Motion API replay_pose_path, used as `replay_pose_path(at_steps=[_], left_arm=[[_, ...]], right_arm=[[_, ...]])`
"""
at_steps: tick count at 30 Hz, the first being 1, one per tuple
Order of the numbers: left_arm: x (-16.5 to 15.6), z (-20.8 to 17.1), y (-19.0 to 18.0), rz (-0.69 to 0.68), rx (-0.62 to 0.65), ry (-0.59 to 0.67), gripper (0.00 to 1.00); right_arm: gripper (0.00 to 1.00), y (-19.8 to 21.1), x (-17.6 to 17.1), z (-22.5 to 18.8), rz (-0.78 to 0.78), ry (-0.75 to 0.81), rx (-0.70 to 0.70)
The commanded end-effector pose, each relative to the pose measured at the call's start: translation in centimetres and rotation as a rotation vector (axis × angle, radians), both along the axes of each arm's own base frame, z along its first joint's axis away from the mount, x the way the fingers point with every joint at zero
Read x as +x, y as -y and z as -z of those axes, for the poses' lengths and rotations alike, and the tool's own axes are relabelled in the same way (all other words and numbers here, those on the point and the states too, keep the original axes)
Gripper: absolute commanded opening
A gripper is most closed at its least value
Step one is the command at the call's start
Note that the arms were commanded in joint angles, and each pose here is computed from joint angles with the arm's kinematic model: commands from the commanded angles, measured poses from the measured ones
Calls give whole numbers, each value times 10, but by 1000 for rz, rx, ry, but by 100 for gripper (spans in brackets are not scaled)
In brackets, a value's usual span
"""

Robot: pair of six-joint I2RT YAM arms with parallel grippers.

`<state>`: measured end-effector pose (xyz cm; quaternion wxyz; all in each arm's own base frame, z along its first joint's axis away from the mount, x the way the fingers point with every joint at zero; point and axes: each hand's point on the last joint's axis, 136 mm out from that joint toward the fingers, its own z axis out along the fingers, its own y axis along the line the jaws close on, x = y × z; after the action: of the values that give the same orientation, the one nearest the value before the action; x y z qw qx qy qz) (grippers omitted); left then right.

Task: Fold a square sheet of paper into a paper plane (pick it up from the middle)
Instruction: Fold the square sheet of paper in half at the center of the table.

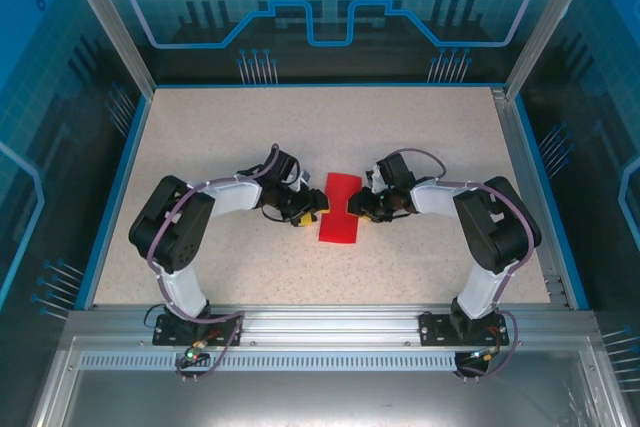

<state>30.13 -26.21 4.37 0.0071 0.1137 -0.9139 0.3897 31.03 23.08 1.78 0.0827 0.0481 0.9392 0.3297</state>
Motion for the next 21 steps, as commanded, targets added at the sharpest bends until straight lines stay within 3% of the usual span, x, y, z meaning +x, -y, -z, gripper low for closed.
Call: replay_pose_path(at_steps=[1,11,21], left_arm=[[-13,-1,4,-4,-21,-46,53],[-16,10,16,12,-53,-81,50],[-19,21,5,-20,19,-88,51]], right_arm=[[36,23,-24,29,17,-103,-101],[36,23,-22,28,19,-101,-99],[36,22,-21,28,20,-100,-94]])
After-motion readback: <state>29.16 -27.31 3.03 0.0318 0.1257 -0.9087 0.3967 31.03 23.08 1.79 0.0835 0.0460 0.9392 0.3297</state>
